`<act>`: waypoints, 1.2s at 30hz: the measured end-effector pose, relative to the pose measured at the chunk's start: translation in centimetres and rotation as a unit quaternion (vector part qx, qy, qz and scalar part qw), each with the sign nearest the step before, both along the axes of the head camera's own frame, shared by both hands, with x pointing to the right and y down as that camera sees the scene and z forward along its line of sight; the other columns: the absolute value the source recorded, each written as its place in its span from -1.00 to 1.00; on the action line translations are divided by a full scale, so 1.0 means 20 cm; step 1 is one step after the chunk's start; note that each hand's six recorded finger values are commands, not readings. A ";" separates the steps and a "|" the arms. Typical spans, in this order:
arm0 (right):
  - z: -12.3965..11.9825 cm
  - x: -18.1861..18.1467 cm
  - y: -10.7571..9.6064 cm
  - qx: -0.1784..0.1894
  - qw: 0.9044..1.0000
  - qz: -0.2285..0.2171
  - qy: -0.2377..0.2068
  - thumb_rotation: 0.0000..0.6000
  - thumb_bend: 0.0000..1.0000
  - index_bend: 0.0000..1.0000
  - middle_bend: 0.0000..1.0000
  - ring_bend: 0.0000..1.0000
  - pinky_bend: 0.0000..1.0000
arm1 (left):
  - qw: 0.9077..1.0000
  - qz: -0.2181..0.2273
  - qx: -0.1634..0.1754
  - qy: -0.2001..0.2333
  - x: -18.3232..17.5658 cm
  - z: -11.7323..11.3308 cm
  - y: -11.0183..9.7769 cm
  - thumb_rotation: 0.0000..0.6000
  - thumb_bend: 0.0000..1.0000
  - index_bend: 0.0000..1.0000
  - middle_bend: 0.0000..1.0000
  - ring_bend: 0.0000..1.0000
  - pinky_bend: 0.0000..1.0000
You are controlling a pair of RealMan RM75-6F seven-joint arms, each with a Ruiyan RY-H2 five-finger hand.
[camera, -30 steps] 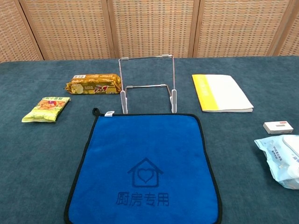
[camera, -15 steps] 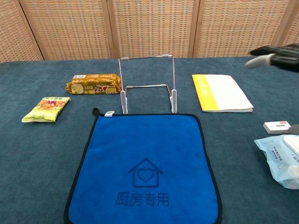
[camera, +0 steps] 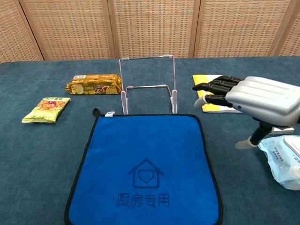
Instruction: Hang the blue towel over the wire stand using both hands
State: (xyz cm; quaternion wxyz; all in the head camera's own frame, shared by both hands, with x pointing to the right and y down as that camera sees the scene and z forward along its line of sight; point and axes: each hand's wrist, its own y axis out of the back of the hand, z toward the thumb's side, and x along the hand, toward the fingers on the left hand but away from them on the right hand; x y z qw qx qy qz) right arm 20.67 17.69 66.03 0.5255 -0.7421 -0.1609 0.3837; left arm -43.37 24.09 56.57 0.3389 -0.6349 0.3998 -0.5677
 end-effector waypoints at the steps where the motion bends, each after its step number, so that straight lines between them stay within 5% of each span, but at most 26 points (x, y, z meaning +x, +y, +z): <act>1: 0.01 -0.02 0.00 0.003 1.000 -0.007 -0.003 1.00 -1.00 -0.62 -0.92 -1.00 -0.99 | 1.000 -0.001 0.000 0.000 0.00 0.00 0.00 1.00 -1.00 -1.00 -1.00 -1.00 -1.00; 21: 0.17 -0.19 0.03 0.046 0.993 -0.097 0.041 1.00 -1.00 -0.62 -0.92 -1.00 -0.99 | 1.000 -0.001 -0.008 -0.003 0.00 0.03 0.00 1.00 -1.00 -1.00 -1.00 -1.00 -1.00; 36: 0.24 -0.16 0.07 0.024 0.993 -0.097 0.065 1.00 -1.00 -0.62 -0.92 -1.00 -0.99 | 1.000 -0.002 -0.006 0.001 0.01 0.02 0.00 1.00 -1.00 -1.00 -1.00 -1.00 -1.00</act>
